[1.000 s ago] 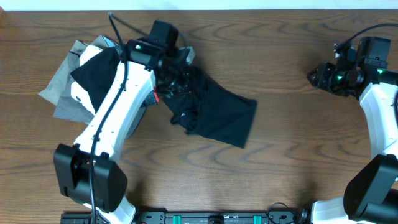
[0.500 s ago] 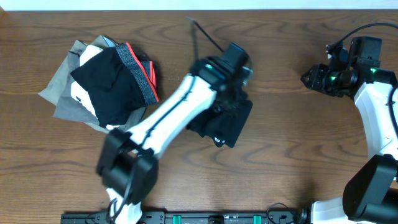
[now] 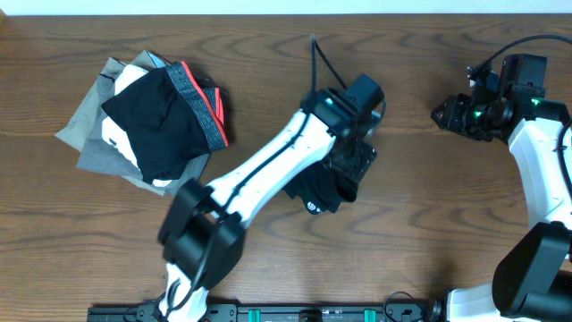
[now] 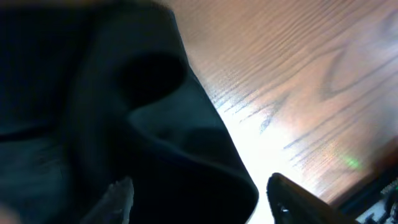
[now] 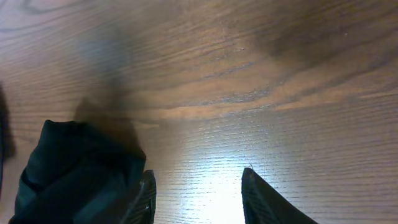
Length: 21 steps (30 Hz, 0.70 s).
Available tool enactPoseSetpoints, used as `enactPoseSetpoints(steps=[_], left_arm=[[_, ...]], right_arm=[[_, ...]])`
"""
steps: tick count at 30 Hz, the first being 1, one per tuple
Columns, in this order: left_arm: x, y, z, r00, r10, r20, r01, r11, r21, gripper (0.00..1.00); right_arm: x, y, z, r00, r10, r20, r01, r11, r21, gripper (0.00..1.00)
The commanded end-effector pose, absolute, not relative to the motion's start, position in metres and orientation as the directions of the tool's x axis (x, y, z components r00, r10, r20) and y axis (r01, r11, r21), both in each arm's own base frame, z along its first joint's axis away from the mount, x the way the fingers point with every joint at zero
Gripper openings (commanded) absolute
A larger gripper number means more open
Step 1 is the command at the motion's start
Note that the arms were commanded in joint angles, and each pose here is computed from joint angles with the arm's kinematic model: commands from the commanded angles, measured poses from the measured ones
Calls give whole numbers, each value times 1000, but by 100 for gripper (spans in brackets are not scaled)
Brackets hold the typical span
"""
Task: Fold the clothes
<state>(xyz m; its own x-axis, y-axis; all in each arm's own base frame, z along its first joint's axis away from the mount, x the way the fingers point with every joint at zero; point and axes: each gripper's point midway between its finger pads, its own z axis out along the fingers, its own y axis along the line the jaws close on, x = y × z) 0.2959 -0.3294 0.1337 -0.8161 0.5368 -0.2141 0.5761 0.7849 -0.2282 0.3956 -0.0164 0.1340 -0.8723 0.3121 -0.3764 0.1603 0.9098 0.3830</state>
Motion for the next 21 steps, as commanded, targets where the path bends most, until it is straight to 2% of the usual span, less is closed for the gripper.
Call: enactPoseSetpoints(steps=[1,5,7,11,16,18,21], left_arm=[[315,-302,189,-808,481,-340,550,822,-146,79],[324,-259,194,-845,440,-304,478,876,-61,82],[323,-245,186,-871,422,-253,451,890,-70,82],[314,-231,158,-903,401,-151,418,903,-101,82],[297,-220,105,-912,405,-65,409,908,-93,82],[290,-219,84,-913,405,-45,408,907,-105,82],[281,-212,58,-914,406,-22,406,908,-100,82]], right_arm=[[395,-4,140,-878,279,-388,103,904,415,45],[395,37,155,-885,155,-439,-106,851,514,52],[393,51,155,-891,123,-436,-135,847,515,58],[382,88,149,-909,35,-416,-201,837,510,63],[365,123,117,-938,-48,-344,-208,871,446,70],[360,139,107,-936,-91,-341,-246,861,445,69],[364,143,91,-928,-101,-358,-243,894,377,60]])
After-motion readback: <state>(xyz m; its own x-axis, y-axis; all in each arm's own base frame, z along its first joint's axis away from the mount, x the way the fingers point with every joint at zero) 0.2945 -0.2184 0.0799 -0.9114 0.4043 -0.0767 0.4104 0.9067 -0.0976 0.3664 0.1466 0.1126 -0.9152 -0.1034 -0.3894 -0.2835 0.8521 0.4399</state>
